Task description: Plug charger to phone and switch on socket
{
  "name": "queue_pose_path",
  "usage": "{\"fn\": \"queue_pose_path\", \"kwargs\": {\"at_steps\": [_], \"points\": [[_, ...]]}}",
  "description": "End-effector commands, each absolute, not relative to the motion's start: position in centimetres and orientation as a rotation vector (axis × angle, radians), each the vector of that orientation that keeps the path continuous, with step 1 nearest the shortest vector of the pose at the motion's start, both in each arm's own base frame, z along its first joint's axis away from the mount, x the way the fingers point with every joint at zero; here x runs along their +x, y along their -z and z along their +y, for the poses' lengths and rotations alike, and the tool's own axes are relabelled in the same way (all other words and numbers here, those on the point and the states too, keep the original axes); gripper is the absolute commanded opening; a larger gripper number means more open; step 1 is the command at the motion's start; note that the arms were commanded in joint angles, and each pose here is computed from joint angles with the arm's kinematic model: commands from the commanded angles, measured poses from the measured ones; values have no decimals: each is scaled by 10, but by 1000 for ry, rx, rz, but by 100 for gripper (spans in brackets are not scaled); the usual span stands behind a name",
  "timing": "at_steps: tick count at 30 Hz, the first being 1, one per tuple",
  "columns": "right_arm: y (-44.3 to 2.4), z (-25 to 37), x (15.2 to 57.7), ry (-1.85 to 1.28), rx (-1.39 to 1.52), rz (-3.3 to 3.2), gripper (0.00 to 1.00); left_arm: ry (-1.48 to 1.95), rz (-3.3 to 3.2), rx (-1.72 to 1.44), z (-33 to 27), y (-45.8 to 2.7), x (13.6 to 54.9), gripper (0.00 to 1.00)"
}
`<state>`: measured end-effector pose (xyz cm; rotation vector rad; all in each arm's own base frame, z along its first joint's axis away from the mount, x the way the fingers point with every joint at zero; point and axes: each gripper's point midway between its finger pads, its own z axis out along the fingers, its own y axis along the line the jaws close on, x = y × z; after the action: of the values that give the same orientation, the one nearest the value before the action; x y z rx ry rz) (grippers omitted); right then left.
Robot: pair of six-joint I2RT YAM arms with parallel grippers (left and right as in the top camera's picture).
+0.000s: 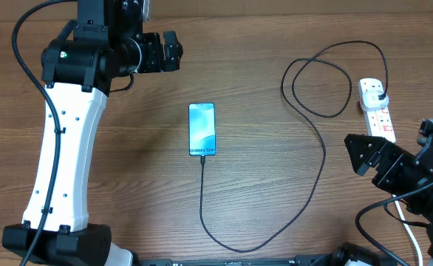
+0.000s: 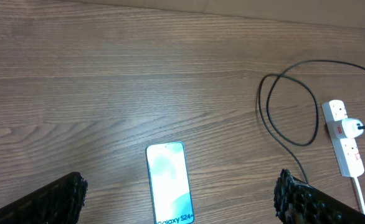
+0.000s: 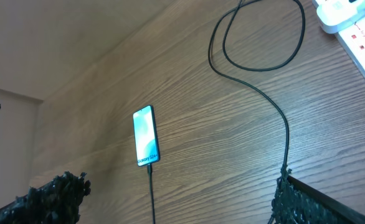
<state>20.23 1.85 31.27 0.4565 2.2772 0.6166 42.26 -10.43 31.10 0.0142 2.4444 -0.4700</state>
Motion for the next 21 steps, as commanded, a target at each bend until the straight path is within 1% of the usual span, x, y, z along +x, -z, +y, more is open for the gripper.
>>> {"fn": "queue_pose_path", "kwargs": {"at_steps": [1, 5, 8, 14, 17, 21], "points": [[-319, 20, 201, -578, 371, 2268, 100, 463, 2441, 43, -107, -312, 421, 100], [-322, 26, 208, -553, 258, 2188, 100, 463, 2441, 43, -107, -312, 421, 100], [-330, 31, 218, -444, 106, 2034, 100, 463, 2441, 43, -107, -312, 421, 100], [-334, 31, 223, -302, 24, 1801, 100, 462, 2441, 43, -107, -312, 421, 100], [-324, 28, 226, -261, 27, 1693, 100, 463, 2441, 43, -107, -312, 421, 100], [-296, 27, 233, -253, 26, 1636, 100, 463, 2441, 43, -107, -312, 421, 100]]}}
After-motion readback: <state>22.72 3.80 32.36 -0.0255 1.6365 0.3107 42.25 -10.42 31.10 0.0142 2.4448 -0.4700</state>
